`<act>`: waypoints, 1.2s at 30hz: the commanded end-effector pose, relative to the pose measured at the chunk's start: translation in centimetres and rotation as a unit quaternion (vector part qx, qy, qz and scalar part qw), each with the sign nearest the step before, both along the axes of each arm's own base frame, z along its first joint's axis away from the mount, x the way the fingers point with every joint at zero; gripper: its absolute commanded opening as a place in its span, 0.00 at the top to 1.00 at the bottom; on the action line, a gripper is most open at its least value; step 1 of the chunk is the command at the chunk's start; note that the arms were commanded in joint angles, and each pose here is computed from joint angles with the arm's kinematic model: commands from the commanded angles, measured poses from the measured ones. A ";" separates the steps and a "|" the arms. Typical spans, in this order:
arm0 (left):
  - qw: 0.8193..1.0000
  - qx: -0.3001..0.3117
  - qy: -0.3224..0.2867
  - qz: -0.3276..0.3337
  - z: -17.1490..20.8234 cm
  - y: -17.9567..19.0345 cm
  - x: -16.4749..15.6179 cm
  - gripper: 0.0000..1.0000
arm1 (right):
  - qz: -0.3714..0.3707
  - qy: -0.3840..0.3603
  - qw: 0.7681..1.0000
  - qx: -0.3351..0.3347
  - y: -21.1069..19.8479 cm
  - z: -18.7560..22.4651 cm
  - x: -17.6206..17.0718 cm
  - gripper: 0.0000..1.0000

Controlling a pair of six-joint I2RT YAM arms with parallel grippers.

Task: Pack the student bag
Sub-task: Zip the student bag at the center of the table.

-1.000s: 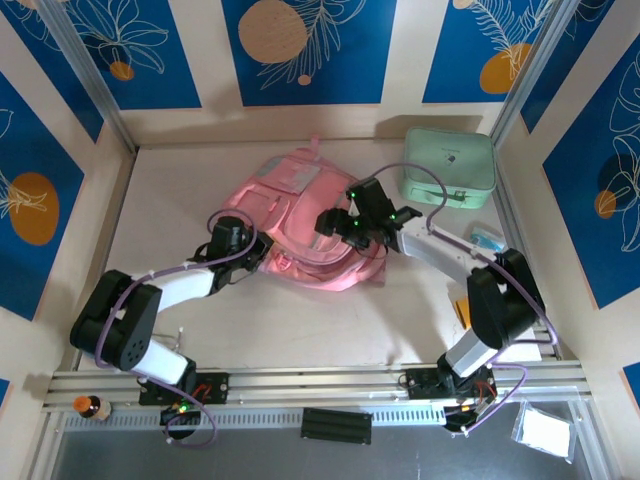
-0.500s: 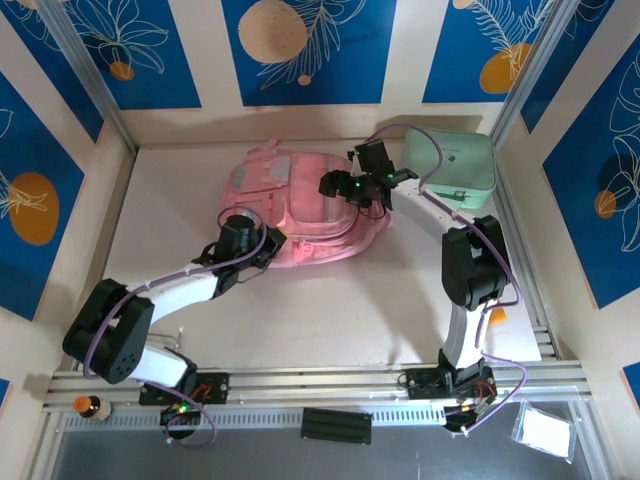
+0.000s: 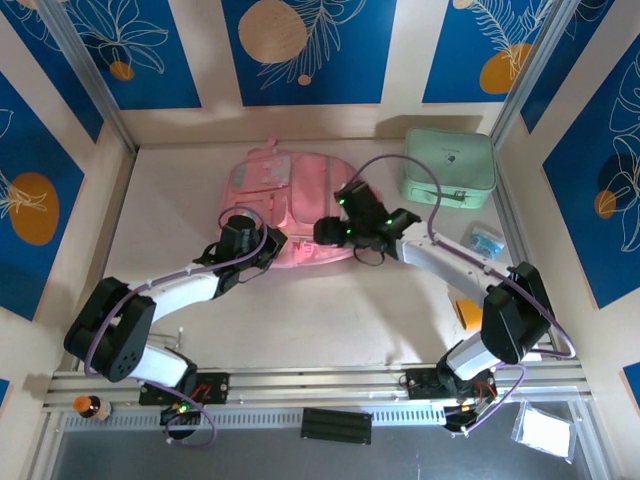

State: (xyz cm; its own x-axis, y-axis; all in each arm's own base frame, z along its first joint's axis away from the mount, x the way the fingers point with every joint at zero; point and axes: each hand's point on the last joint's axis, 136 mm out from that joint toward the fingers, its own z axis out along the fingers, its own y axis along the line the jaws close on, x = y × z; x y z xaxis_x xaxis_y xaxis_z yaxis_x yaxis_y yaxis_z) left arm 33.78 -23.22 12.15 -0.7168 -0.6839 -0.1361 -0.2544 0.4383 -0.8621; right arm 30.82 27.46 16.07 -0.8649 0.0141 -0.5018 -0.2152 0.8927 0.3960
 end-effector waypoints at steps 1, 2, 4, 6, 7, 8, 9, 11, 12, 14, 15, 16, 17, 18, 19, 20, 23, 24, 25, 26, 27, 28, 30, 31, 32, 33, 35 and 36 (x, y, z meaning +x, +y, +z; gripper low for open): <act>0.998 -0.029 -0.047 -0.014 3.2 -1.5 1.0 1.00 | -0.018 -0.005 0.999 -0.038 0.4 -1.5 -0.4 0.47; 0.998 -0.028 -0.047 -0.014 3.2 -1.5 1.0 1.00 | -0.014 -0.003 0.999 -0.042 1.1 -1.8 -0.6 0.49; 0.998 -0.027 -0.046 -0.014 3.1 -1.5 1.0 1.00 | -0.004 0.010 0.999 -0.052 2.3 -2.8 -0.8 0.53; 0.999 -0.027 -0.045 -0.013 3.0 -1.5 1.0 1.00 | 0.003 0.014 0.998 -0.061 3.3 -3.5 -0.7 0.54; 0.998 -0.028 -0.046 -0.012 3.0 -1.5 1.0 1.00 | 0.005 0.011 0.998 -0.067 3.8 -3.7 -0.6 0.54; 0.998 -0.028 -0.046 -0.012 3.1 -1.5 1.0 1.00 | 0.006 0.007 0.997 -0.072 4.2 -4.0 -0.4 0.54; 0.999 -0.028 -0.044 -0.013 3.0 -1.5 1.0 1.00 | 0.010 0.005 0.997 -0.079 4.6 -4.3 -0.3 0.54; 0.999 -0.030 -0.044 -0.014 3.0 -1.6 1.0 1.00 | 0.011 -0.003 0.995 -0.095 5.2 -4.7 0.1 0.56; 0.999 -0.030 -0.043 -0.014 3.0 -1.6 1.0 1.00 | 0.018 -0.004 0.995 -0.098 5.7 -4.9 0.2 0.59; 0.999 -0.029 -0.042 -0.014 2.9 -1.6 1.1 1.00 | 0.033 -0.004 0.994 -0.104 6.4 -5.1 0.4 0.61; 0.999 -0.029 -0.040 -0.015 2.8 -1.6 1.0 1.00 | 0.034 -0.006 0.993 -0.111 6.5 -5.2 0.4 0.62; 0.999 -0.029 -0.039 -0.016 2.7 -1.6 1.0 1.00 | 0.033 -0.008 0.993 -0.116 6.6 -5.4 0.5 0.62; 0.999 -0.028 -0.038 -0.015 2.7 -1.6 1.0 1.00 | 0.032 -0.009 0.992 -0.121 6.6 -5.5 0.6 0.62; 0.999 -0.028 -0.037 -0.016 2.6 -1.6 0.9 1.00 | 0.026 -0.008 0.992 -0.127 6.4 -5.8 0.8 0.62; 0.999 -0.028 -0.036 -0.017 2.6 -1.6 0.9 1.00 | 0.021 -0.004 0.991 -0.134 6.1 -6.1 0.9 0.63; 0.999 -0.028 -0.035 -0.017 2.5 -1.7 0.9 1.00 | 0.014 -0.003 0.990 -0.142 5.8 -6.3 1.1 0.65; 0.999 -0.030 -0.035 -0.017 2.5 -1.7 0.9 1.00 | -0.007 0.000 0.988 -0.156 5.1 -6.6 1.5 0.69; 0.999 -0.031 -0.036 -0.017 2.6 -1.7 0.9 1.00 | -0.010 0.001 0.988 -0.156 5.0 -6.8 1.6 0.71; 0.999 -0.031 -0.036 -0.017 2.7 -1.7 0.9 1.00 | -0.010 -0.001 0.988 -0.156 5.0 -6.8 1.7 0.72; 0.999 -0.030 -0.036 -0.017 2.7 -1.7 0.9 1.00 | -0.011 -0.002 0.988 -0.157 4.9 -6.9 1.8 0.73; 0.999 -0.030 -0.036 -0.017 2.7 -1.7 1.0 1.00 | -0.012 -0.003 0.987 -0.158 4.9 -6.8 1.9 0.75; 0.999 -0.029 -0.036 -0.017 2.7 -1.7 1.0 1.00 | -0.013 -0.004 0.987 -0.161 4.8 -6.7 1.9 0.77; 0.999 -0.028 -0.034 -0.015 2.6 -1.5 1.1 1.00 | -0.017 -0.009 0.986 -0.164 4.4 -6.5 2.0 0.81; 0.999 -0.027 -0.034 -0.014 2.6 -1.4 1.1 1.00 | -0.017 -0.013 0.987 -0.161 4.3 -6.3 1.9 0.82; 0.999 -0.027 -0.034 -0.013 2.5 -1.4 1.1 1.00 | -0.014 -0.016 0.987 -0.160 4.2 -6.3 1.8 0.83; 0.999 -0.026 -0.034 -0.013 2.5 -1.3 1.1 1.00 | -0.012 -0.021 0.987 -0.157 4.0 -6.2 1.7 0.84; 0.999 -0.025 -0.036 -0.014 2.5 -1.2 1.2 1.00 | -0.011 -0.022 0.988 -0.155 3.3 -6.2 1.6 0.84; 0.999 -0.025 -0.036 -0.015 2.4 -1.2 1.1 1.00 | -0.010 -0.020 0.988 -0.154 2.9 -6.3 1.5 0.84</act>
State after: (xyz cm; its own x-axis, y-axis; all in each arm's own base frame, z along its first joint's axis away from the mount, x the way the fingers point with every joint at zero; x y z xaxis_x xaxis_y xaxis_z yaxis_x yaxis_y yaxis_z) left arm 33.80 -23.38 11.83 -0.7219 -0.6796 -0.1307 -0.2581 0.4396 -0.8603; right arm 31.97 32.31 8.76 -0.8593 -0.1375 -0.4926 -0.2239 0.9671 0.1206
